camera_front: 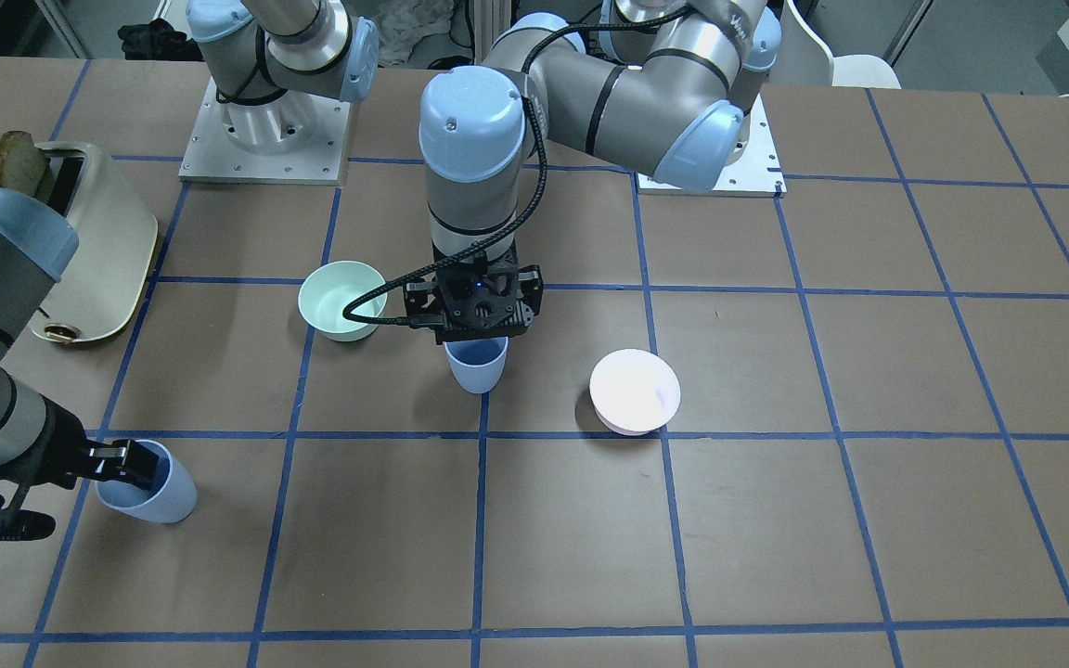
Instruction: Stack blue cups with both arms
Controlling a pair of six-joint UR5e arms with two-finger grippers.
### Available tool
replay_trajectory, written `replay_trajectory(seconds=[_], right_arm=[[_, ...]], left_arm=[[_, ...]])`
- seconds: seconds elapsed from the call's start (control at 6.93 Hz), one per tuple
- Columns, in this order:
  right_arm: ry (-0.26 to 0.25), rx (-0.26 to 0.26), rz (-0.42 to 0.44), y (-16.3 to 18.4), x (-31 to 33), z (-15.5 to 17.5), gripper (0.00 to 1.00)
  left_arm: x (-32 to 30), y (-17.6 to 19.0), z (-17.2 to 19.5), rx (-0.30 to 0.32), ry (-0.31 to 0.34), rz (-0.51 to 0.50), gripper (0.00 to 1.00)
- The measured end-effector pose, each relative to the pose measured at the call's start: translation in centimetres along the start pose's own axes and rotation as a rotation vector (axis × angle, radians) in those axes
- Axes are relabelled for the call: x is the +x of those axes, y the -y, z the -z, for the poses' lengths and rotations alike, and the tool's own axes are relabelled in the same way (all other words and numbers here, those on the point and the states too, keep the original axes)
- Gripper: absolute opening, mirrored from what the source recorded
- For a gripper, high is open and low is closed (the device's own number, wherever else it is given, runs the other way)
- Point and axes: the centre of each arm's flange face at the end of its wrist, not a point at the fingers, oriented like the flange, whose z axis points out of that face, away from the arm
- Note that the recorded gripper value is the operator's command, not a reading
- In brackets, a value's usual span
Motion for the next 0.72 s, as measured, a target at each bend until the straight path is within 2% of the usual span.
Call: replay_trajectory(seconds=[0.29,0.43,0.58,0.72], right_arm=[[0.020,0.004,0.001,0.0,-0.2,0.0,0.00],[0.021,0.009,0.000,-0.1,-0.4,0.6,0.00],[0.016,0.023,0.001,-0.4,-0.9,1.9,0.00],[0.014,0.033,0.010,-0.9,-1.8,3.5,0.00]], left_arm=[[-6.6,4.9,10.0,-0.046,-0.046,-0.053,1.00],[-9.8,5.3,14.0,-0.049,-0.051,-0.071,1.00],[-12.4,4.4,16.4,-0.057,-0.044,-0.080,1.00],[-14.6,3.4,17.1,-0.072,-0.032,-0.099,1.00]])
